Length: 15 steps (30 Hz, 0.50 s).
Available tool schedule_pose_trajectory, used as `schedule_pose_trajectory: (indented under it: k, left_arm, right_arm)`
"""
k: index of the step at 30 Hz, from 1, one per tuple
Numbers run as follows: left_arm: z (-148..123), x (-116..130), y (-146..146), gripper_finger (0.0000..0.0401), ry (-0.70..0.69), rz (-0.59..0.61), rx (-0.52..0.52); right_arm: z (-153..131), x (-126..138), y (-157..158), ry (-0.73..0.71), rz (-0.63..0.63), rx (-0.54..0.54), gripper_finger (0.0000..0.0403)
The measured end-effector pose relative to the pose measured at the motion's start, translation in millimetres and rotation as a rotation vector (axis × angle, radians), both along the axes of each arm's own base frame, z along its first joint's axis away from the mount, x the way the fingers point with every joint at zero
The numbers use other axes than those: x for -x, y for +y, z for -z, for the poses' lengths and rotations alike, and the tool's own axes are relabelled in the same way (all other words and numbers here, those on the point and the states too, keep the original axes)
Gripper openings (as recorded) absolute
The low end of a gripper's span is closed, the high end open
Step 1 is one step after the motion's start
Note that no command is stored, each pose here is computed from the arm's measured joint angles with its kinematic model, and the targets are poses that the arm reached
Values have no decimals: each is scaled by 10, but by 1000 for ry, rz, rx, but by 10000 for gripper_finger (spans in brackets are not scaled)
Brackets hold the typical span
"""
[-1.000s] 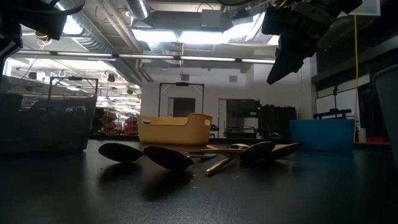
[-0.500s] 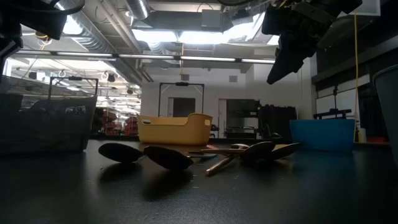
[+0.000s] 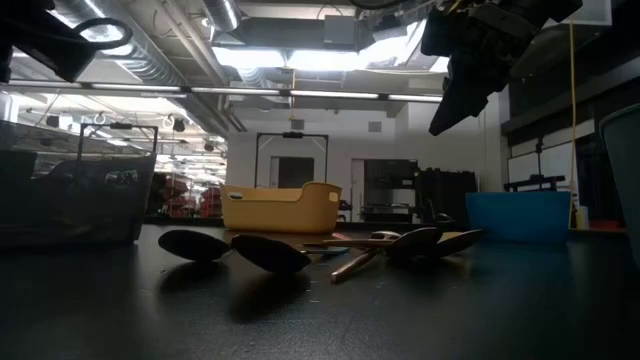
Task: Sort silverware by color (type)
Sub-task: Put the black spoon into the light blue bin
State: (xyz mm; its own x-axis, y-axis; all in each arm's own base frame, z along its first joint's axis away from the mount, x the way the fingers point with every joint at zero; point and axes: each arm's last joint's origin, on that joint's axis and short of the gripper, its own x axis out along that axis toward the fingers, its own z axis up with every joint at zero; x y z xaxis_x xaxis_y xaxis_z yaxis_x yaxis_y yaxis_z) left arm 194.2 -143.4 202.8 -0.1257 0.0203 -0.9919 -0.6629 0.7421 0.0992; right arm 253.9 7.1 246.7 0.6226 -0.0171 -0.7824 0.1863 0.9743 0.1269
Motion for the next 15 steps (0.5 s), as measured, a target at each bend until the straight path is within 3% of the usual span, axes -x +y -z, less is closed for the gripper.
schedule_pose_trajectory:
  k: [15]
  left_arm:
    - [-38,3,24,39,-6,-4,23]
  right_arm:
    - [0,0,0,0,0,0,67]
